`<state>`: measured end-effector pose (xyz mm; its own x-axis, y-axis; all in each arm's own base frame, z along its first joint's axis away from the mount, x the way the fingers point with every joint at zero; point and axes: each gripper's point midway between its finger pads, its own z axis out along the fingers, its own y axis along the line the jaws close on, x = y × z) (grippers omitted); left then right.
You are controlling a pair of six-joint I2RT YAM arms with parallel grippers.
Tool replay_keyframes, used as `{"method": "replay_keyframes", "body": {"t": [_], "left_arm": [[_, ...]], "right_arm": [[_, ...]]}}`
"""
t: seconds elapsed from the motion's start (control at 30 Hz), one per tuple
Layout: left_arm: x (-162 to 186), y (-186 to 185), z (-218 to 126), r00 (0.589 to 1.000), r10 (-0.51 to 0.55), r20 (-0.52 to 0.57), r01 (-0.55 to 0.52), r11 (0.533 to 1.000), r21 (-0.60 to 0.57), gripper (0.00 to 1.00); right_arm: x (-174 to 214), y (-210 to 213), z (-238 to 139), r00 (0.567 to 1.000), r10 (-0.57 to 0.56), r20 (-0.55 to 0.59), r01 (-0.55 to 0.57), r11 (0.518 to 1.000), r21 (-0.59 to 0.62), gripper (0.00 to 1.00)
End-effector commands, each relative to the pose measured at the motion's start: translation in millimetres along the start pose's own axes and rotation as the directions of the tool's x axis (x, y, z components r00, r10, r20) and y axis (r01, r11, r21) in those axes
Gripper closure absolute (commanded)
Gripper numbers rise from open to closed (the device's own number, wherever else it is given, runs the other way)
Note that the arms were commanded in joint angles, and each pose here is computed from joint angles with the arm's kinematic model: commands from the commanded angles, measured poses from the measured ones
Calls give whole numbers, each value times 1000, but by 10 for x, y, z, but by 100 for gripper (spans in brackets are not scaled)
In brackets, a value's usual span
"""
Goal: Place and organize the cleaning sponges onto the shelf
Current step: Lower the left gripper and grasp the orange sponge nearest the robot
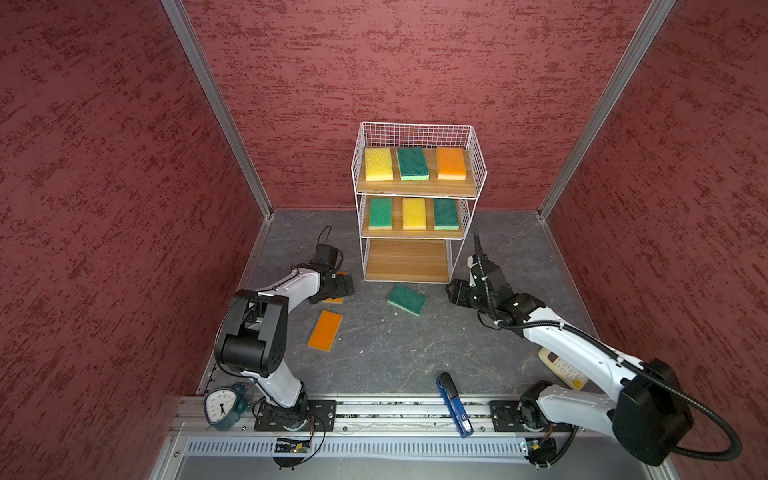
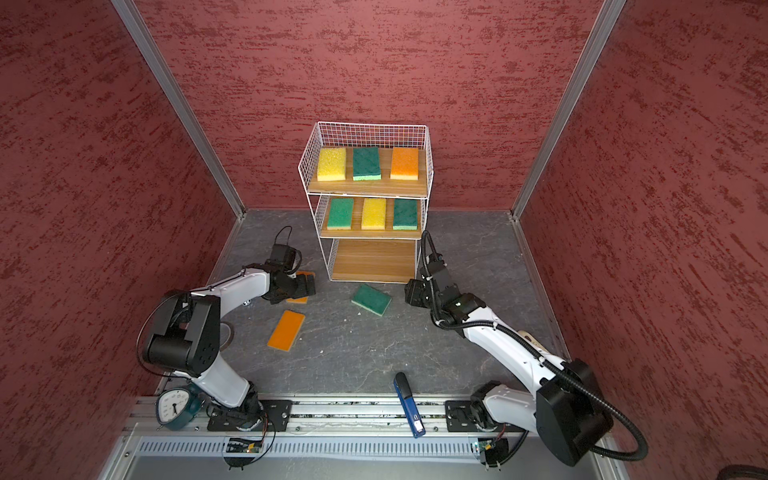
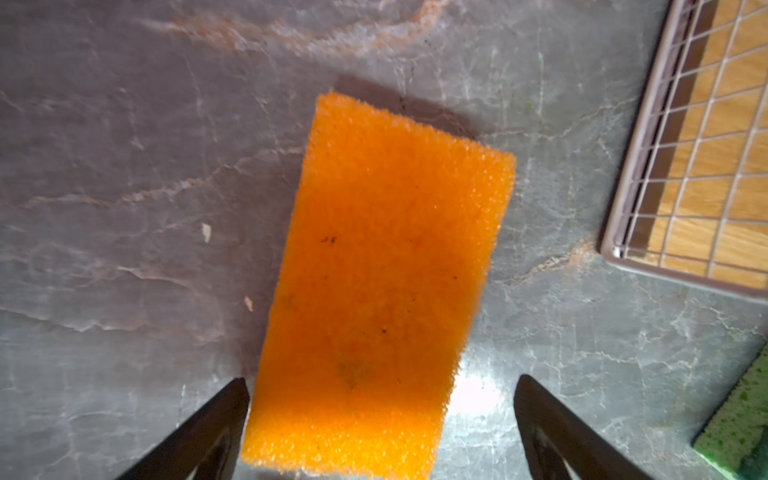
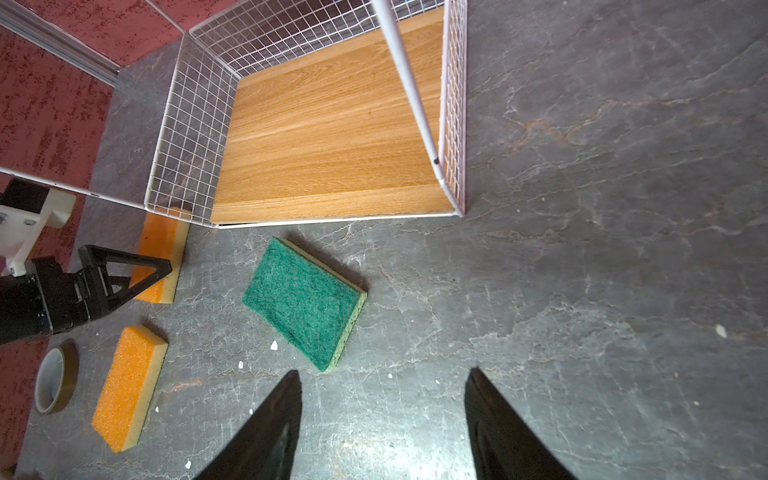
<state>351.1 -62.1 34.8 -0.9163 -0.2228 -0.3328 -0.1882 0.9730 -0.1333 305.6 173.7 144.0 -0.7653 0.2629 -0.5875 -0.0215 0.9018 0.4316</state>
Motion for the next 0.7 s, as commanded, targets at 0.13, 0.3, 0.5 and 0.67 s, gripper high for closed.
{"method": "replay_keyframes", "body": {"t": [0.13,0.3,0.5,0.67], "left_arm": [[109,-81,-35,1000,9,-18,-9,1000,13,1],[90,-60,-1,1000,-2,-13,2,999,-44,3],[84,-68,41,1000,-26,-7,26,998,-53,7],[117,-72,97,1000,-14,-16,13,997,-80,9]], "right_arm": [[-86,52,-42,999,9,31,-8,1000,-30,37],[-53,13,-64,999,12,31,-11,1000,-23,37],[-78,-15,-95,999,5,43,-4,1000,-11,37],[-70,-31,-87,999,9,40,-8,1000,-8,37]]}}
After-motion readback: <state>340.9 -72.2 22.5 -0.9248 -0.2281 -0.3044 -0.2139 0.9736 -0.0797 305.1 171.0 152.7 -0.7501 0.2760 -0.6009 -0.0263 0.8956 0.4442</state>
